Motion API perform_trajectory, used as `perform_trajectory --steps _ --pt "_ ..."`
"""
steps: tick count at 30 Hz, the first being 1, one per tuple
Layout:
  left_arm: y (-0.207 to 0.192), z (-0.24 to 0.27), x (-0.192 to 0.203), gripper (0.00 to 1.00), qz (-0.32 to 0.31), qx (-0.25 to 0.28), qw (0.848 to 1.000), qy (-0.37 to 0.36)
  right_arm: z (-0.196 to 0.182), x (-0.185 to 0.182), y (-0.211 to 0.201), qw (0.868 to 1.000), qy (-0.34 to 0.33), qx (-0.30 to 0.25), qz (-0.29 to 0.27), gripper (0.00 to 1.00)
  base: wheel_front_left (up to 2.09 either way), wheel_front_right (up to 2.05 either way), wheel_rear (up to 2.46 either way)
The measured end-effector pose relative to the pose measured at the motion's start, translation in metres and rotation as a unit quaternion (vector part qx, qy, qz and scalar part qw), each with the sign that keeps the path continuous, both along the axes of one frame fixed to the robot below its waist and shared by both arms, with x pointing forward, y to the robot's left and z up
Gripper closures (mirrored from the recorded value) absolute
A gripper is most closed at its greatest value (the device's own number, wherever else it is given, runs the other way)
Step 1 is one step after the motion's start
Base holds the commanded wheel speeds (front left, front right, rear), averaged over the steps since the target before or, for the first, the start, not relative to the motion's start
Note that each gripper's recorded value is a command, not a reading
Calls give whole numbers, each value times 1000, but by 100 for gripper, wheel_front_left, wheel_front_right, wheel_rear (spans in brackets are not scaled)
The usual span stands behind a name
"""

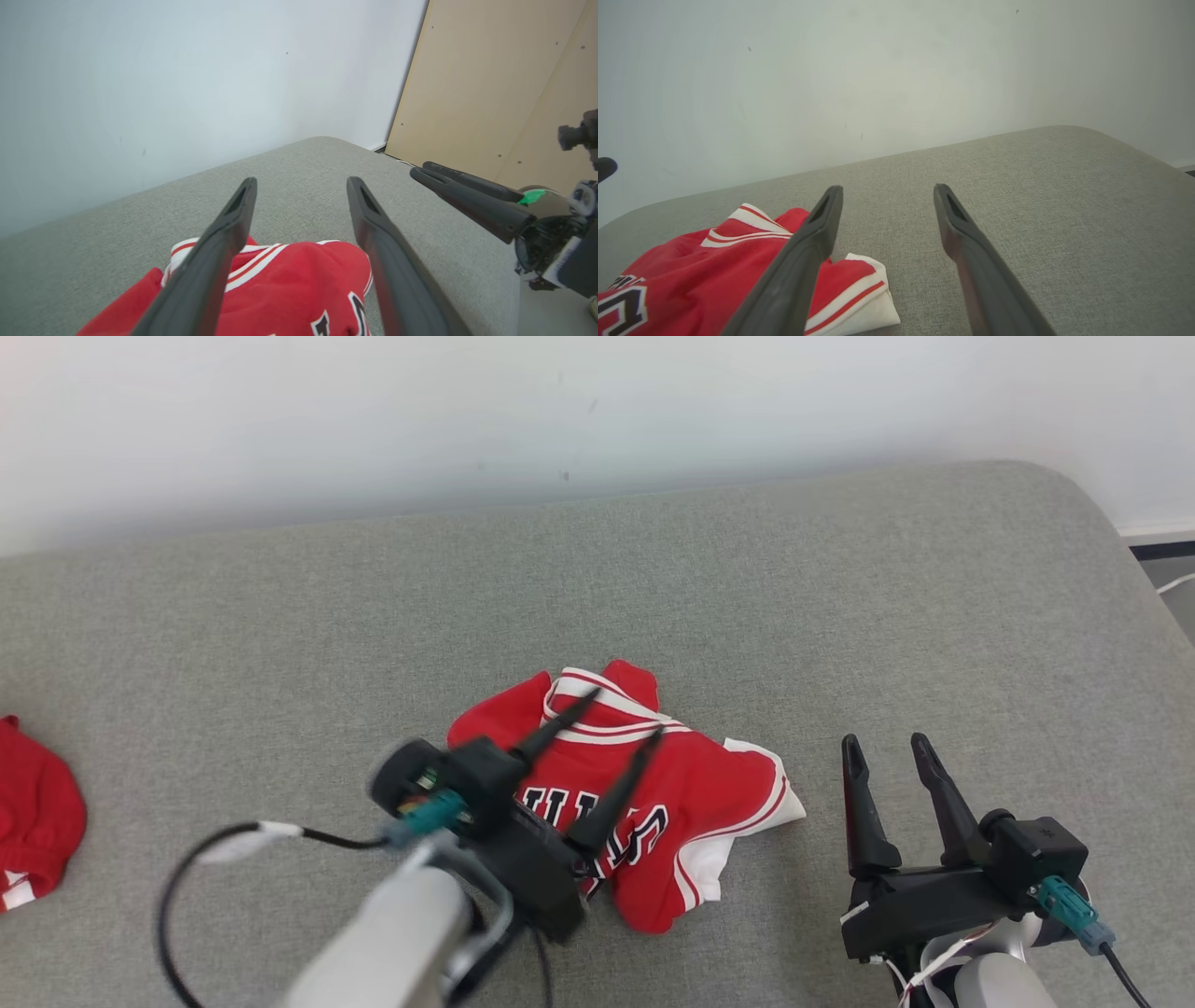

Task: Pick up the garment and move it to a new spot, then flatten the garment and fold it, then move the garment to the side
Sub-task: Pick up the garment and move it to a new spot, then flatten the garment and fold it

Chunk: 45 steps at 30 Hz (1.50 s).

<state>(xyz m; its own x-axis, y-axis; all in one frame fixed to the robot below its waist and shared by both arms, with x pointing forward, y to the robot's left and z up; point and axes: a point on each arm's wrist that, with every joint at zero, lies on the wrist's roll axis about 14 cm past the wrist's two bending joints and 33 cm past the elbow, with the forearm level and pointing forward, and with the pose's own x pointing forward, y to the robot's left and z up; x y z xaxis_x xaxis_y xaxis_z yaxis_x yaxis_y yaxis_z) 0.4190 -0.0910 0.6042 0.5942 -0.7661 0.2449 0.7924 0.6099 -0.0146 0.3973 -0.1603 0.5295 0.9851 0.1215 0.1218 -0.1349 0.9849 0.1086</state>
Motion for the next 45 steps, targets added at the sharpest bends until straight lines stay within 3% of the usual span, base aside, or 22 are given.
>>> perform_trajectory --steps 4,17,25,35,45 --pt "32 16 25 0 42 13 999 -20 3 -1 4 1000 -3 -1 6 0 0 0 0" --pt "123 -10 75 0 140 6 988 66 -4 -3 2 1000 7 2 2 0 0 0 0" --pt "103 -50 69 0 123 -8 983 137 -11 1 3 1000 14 12 3 0 0 0 0" --pt "82 -73 70 0 114 10 981 159 -11 6 0 1000 16 2 0 0 0 0 0" --pt "65 -101 74 0 98 67 973 199 -11 2 1 1000 18 3 3 0 0 0 0"
